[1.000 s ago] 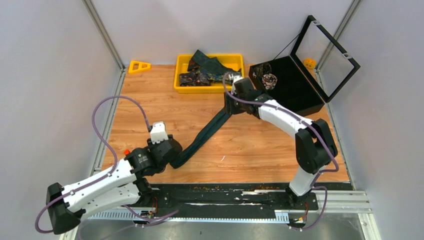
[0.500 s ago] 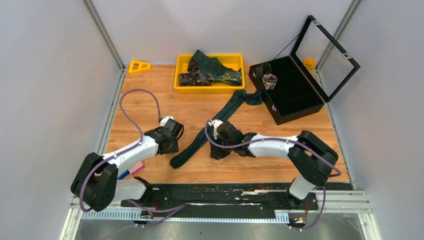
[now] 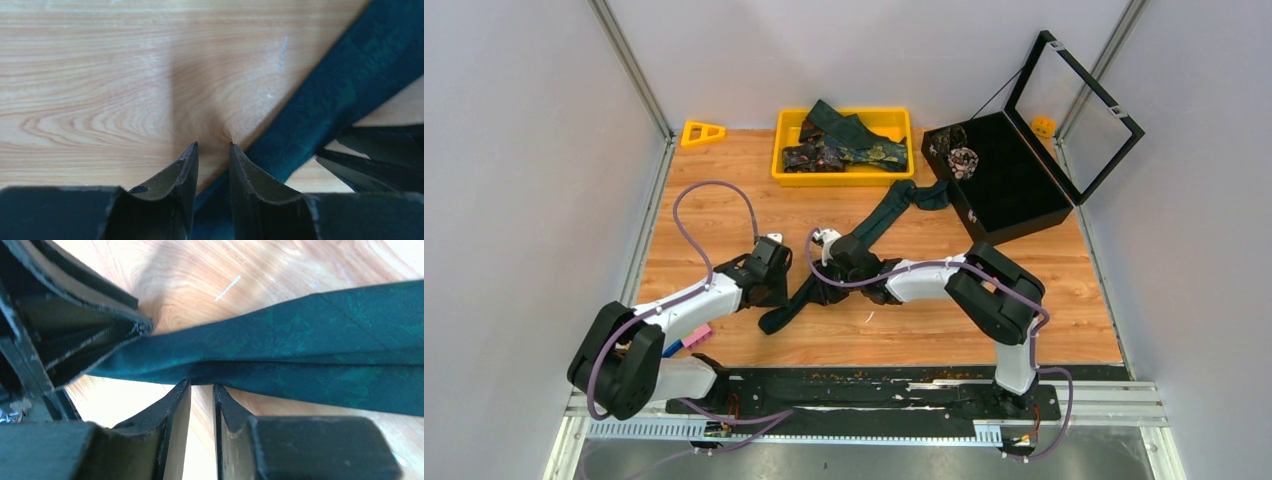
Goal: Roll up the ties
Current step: Flatten out the tie at the center of the board.
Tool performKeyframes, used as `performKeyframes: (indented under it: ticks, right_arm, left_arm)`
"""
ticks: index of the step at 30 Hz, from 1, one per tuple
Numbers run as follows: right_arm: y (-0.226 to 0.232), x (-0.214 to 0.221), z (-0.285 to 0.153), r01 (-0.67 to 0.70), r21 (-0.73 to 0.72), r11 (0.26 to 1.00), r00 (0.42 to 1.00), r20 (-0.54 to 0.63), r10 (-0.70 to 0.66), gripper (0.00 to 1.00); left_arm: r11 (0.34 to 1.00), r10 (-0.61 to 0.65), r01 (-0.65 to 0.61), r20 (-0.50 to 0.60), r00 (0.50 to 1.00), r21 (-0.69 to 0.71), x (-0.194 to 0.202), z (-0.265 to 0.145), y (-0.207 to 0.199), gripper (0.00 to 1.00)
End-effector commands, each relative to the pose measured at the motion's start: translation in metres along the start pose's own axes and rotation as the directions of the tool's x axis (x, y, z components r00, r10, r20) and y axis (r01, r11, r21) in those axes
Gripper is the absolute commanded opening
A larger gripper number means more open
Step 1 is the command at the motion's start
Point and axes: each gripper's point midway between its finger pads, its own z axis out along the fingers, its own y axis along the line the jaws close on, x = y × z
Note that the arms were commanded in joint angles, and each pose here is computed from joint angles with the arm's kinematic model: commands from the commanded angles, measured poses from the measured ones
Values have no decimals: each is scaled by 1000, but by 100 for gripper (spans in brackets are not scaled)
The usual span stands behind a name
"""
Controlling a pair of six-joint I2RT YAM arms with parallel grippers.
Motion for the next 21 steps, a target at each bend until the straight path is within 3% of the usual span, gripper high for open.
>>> performKeyframes:
  ticks: [1,11,21]
  right_arm:
    - [-15,32,16,-28,44,999,995,-90,32,24]
    - [-18,34,26,-9,35,999,996,-93,12,24]
    - [9,-4,-30,44,32,999,998,-46,-43,29]
  left_arm:
    - [993,39,-37,-23,999,114,11,-7,-13,36]
    - [987,55,-52,-16,998,153,13,-18,-20,32]
    - [1000,-6,8,102,995,-24,-9,-33,12,40]
